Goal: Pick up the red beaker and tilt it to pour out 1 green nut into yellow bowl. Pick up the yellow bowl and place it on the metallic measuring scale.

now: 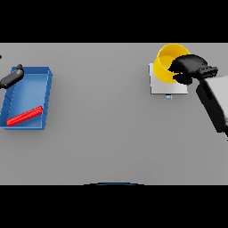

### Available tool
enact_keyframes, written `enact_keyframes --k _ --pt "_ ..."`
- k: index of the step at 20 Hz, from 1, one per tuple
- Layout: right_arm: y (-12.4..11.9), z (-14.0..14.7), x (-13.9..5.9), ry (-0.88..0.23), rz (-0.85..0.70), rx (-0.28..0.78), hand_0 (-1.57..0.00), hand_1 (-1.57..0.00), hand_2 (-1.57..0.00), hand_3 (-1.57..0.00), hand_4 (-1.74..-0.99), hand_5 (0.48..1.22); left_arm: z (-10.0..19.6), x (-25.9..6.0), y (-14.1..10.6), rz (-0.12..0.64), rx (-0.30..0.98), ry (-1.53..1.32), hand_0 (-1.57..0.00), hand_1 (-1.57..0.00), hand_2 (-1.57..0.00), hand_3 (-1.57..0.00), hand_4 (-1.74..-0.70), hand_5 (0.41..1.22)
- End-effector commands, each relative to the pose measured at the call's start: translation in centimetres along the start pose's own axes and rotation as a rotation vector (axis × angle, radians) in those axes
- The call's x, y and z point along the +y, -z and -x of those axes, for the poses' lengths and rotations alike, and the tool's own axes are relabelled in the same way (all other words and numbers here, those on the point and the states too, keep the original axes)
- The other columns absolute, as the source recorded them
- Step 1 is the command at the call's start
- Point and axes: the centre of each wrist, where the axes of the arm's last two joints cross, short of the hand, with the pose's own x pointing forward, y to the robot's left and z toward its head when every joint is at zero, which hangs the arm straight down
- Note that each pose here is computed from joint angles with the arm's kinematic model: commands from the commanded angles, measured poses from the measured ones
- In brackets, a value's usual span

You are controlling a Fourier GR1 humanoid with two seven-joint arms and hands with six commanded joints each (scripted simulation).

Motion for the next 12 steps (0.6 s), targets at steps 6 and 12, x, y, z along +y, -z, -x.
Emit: enact_keyframes --k 6,12 --pt "1.2 0.4 1.3 0.021 -0.015 0.020 -1.57 -1.46 -1.57 -1.50 -1.724 1.221 -0.3 0.3 0.2 0.002 -0.005 -0.010 0.00 0.00 0.00 0.00 -0.81 0.734" --pt "1.5 0.7 1.3 0.072 -0.061 0.053 -1.22 -1.08 -1.13 -0.82 -1.548 1.053 -0.2 0.2 0.4 0.001 0.006 -0.013 0.00 0.00 0.00 0.00 -0.81 0.744"
